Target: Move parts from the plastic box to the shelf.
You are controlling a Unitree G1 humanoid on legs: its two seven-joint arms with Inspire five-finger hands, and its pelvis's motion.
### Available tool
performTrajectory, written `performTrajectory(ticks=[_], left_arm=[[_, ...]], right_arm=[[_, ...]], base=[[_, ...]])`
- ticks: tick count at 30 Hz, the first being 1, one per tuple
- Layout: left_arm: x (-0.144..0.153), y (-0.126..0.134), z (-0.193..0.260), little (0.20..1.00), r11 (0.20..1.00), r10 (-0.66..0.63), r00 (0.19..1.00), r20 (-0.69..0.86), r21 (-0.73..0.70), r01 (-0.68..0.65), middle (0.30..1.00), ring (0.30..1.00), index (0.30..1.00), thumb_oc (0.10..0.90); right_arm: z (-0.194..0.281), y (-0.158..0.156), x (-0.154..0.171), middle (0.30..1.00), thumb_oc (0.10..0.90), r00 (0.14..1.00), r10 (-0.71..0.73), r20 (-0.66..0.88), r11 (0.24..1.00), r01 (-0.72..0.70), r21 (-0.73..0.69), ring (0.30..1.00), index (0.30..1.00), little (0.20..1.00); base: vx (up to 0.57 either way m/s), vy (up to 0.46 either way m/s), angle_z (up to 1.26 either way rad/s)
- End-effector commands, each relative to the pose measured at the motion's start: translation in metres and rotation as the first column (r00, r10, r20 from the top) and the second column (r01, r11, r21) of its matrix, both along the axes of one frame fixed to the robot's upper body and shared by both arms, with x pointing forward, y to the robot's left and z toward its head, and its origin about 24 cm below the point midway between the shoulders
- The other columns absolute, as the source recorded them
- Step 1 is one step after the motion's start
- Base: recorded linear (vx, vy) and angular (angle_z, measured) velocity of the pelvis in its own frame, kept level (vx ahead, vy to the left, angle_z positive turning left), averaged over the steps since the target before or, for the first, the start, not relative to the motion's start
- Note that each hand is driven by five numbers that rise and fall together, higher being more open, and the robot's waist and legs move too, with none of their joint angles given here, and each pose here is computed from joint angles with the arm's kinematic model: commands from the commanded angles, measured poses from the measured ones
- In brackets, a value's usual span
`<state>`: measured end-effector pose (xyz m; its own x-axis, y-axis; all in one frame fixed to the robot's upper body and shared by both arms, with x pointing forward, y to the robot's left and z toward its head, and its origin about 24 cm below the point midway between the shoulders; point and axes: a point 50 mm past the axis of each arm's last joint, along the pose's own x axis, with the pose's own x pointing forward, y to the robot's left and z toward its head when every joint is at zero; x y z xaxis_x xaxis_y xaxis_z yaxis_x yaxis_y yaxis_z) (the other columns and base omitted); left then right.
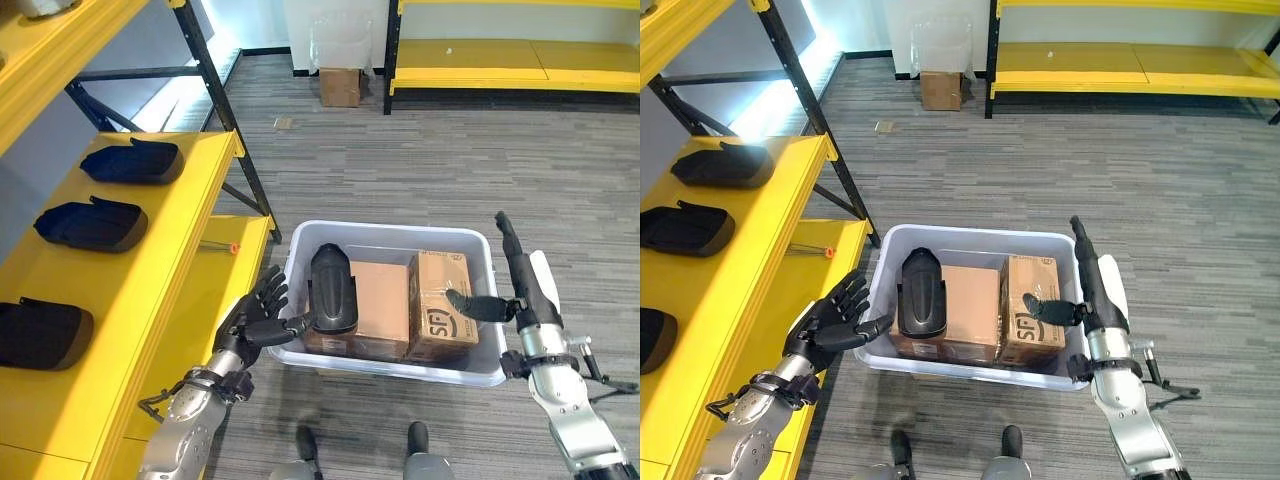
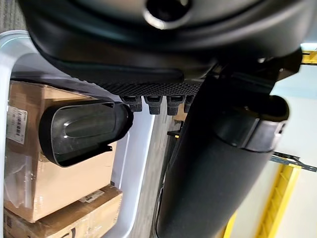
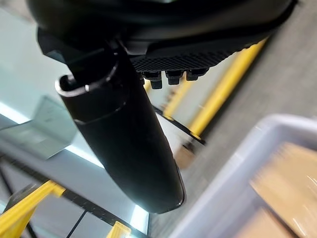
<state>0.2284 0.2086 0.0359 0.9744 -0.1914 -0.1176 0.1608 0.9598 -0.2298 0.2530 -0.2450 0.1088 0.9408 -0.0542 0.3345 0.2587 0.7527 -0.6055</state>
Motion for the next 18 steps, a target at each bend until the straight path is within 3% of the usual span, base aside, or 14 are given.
performTrajectory(ticks=[1,4,6,10,13,18], left_arm=[[0.012,0.000,0.041,1.000,0.999,-0.047,0.979,0.200,0.015,0.045,1.000,1.000,1.000,0.900],[0.014,0.000,0.045,1.000,0.998,-0.060,0.976,0.208,0.023,0.056,1.000,1.000,1.000,0.900],[0.014,0.002,0.046,1.000,0.996,-0.091,0.977,0.192,0.030,0.087,1.000,1.000,1.000,0.900],[0.012,0.003,0.045,1.000,0.992,-0.124,0.976,0.179,0.043,0.118,1.000,1.000,1.000,0.900],[0.010,0.002,0.046,1.000,0.989,-0.148,0.974,0.174,0.052,0.141,1.000,1.000,1.000,0.900],[0.011,0.001,0.047,1.000,0.986,-0.164,0.971,0.176,0.062,0.155,1.000,1.000,1.000,0.900]], right_arm=[[0.074,0.012,0.002,1.000,0.900,0.918,0.102,0.384,0.991,-0.059,-0.124,1.000,1.000,1.000],[0.093,0.023,0.003,1.000,0.900,0.884,0.209,0.418,0.968,-0.128,-0.214,1.000,1.000,1.000],[0.124,0.051,0.002,1.000,0.900,0.810,0.413,0.415,0.856,-0.191,-0.480,1.000,1.000,1.000],[0.139,0.071,-0.001,1.000,0.900,0.763,0.541,0.355,0.744,-0.237,-0.625,1.000,1.000,1.000],[0.142,0.078,0.002,1.000,0.900,0.754,0.585,0.300,0.687,-0.263,-0.678,1.000,1.000,1.000],[0.139,0.083,0.008,1.000,0.900,0.755,0.600,0.264,0.656,-0.275,-0.703,1.000,1.000,1.000]], base=[[0.05,-0.028,0.02],[0.04,-0.028,0.07],[0.06,-0.053,0.16],[0.05,-0.041,0.16],[0.04,-0.030,0.10],[0.00,-0.023,0.14]])
